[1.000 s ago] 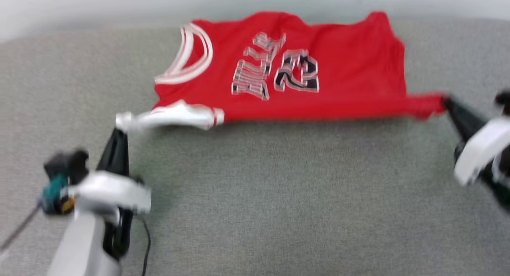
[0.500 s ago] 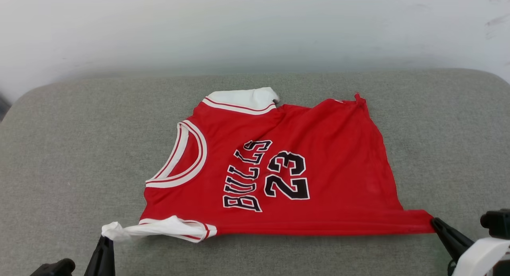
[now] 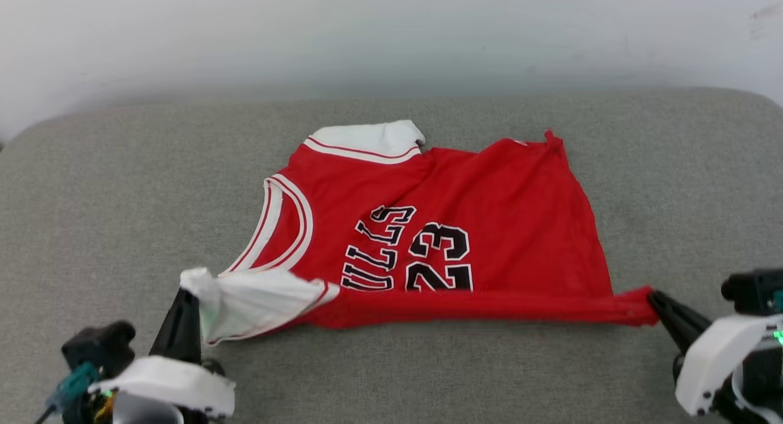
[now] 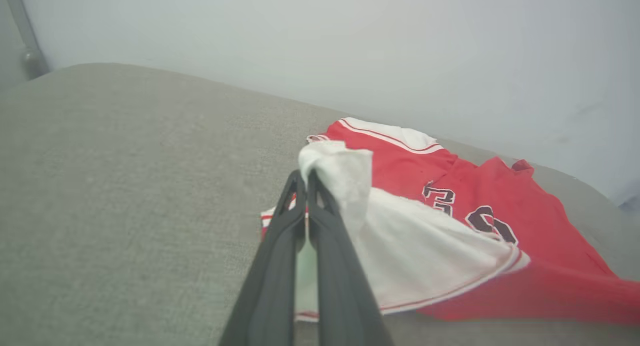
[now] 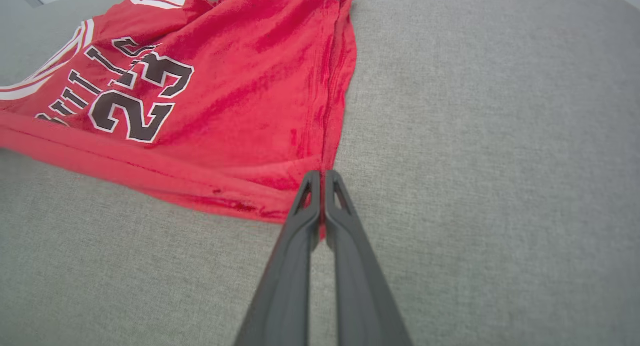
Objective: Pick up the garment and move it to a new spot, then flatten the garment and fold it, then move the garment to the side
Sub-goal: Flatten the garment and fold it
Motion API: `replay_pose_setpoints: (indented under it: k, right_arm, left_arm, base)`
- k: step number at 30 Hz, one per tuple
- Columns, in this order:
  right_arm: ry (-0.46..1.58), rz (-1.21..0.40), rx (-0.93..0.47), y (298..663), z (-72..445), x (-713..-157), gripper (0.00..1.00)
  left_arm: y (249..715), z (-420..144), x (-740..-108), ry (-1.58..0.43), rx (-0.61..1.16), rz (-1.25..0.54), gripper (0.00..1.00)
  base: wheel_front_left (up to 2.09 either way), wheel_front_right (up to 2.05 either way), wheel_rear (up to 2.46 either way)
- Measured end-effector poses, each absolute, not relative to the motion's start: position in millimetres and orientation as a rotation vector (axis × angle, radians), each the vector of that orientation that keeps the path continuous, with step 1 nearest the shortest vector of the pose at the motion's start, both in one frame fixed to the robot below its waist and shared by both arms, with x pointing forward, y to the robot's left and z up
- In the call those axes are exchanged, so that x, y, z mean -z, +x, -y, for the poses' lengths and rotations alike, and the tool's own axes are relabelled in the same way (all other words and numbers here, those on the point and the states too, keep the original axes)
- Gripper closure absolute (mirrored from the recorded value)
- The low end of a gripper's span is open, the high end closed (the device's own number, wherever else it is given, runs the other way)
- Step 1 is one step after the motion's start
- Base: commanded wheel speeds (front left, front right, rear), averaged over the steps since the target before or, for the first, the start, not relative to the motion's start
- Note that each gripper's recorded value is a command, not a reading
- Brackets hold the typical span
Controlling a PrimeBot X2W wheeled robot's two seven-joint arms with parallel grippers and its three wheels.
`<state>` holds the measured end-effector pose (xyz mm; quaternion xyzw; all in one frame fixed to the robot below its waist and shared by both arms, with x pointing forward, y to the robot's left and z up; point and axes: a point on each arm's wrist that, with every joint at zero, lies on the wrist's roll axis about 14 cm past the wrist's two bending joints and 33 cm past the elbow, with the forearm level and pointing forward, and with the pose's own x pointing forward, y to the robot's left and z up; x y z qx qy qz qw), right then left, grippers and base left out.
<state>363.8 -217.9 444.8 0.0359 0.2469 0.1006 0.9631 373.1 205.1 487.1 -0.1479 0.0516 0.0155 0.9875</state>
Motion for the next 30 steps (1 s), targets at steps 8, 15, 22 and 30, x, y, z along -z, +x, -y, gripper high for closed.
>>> replay_pose_setpoints:
  k: [8,15,22,30]
  right_arm:
    - [0.015,-0.521,-0.244,409.1,210.2,-446.4,1.00]
    - [-0.014,-0.566,-0.273,444.3,204.5,-428.1,1.00]
    - [-0.031,-0.645,-0.288,455.3,199.9,-395.0,0.98]
    - [-0.016,-0.615,-0.293,457.3,193.9,-388.8,0.00]
  left_arm:
    - [428.3,-192.6,-478.1,-0.303,0.034,-0.106,1.00]
    - [462.3,-194.3,-453.9,-0.309,0.034,-0.136,1.00]
    - [469.2,-191.5,-410.0,-0.321,0.039,-0.271,1.00]
    - [466.7,-185.0,-393.6,-0.372,0.053,-0.342,0.00]
  base:
    - [0.00,0.00,0.00]
    - [0.00,0.00,0.00]
    - [0.00,0.00,0.00]
    - [0.00,0.00,0.00]
